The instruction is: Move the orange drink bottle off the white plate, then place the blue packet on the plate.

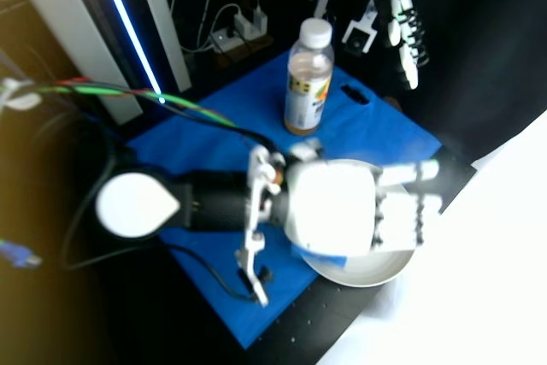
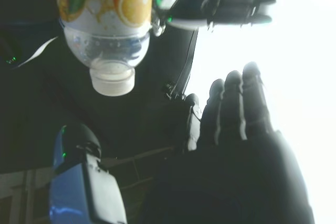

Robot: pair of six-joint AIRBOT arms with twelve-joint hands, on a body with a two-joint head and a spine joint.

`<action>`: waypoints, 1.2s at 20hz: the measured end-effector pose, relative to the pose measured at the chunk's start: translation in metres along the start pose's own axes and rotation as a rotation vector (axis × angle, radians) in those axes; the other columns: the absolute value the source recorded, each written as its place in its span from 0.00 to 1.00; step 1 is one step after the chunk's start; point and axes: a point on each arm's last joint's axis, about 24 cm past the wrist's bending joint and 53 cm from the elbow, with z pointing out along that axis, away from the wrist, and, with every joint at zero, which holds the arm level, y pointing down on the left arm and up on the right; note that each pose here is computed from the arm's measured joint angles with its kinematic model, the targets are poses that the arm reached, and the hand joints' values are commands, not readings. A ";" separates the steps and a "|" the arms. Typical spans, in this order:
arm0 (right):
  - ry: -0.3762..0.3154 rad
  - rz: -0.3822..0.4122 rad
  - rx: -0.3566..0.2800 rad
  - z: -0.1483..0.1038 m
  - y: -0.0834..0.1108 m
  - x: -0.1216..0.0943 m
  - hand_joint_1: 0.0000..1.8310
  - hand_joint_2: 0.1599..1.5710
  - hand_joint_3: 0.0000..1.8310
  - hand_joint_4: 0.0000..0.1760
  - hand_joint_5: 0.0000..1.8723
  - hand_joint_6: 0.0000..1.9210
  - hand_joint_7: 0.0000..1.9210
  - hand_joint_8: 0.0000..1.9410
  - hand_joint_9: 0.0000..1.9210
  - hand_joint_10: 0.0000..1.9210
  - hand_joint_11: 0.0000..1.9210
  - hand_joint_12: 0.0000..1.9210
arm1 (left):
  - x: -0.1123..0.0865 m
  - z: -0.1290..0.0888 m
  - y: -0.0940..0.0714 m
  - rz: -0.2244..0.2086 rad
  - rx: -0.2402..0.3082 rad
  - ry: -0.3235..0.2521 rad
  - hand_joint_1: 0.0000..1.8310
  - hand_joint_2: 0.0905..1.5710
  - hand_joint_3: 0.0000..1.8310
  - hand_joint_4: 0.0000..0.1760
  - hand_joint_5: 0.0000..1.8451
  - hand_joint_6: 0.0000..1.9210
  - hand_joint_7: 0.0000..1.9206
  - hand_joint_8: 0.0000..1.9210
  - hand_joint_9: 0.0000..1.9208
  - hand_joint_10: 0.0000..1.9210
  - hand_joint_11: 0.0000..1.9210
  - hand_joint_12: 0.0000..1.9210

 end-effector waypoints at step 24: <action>-0.201 -0.077 -0.369 -0.137 0.139 -0.062 0.45 0.32 0.01 1.00 0.00 0.00 0.00 0.00 0.00 0.00 0.03 0.02 | -0.041 -0.032 -0.047 0.122 0.097 -0.160 0.26 0.53 0.00 1.00 0.00 0.00 0.00 0.00 0.00 0.00 0.00 0.00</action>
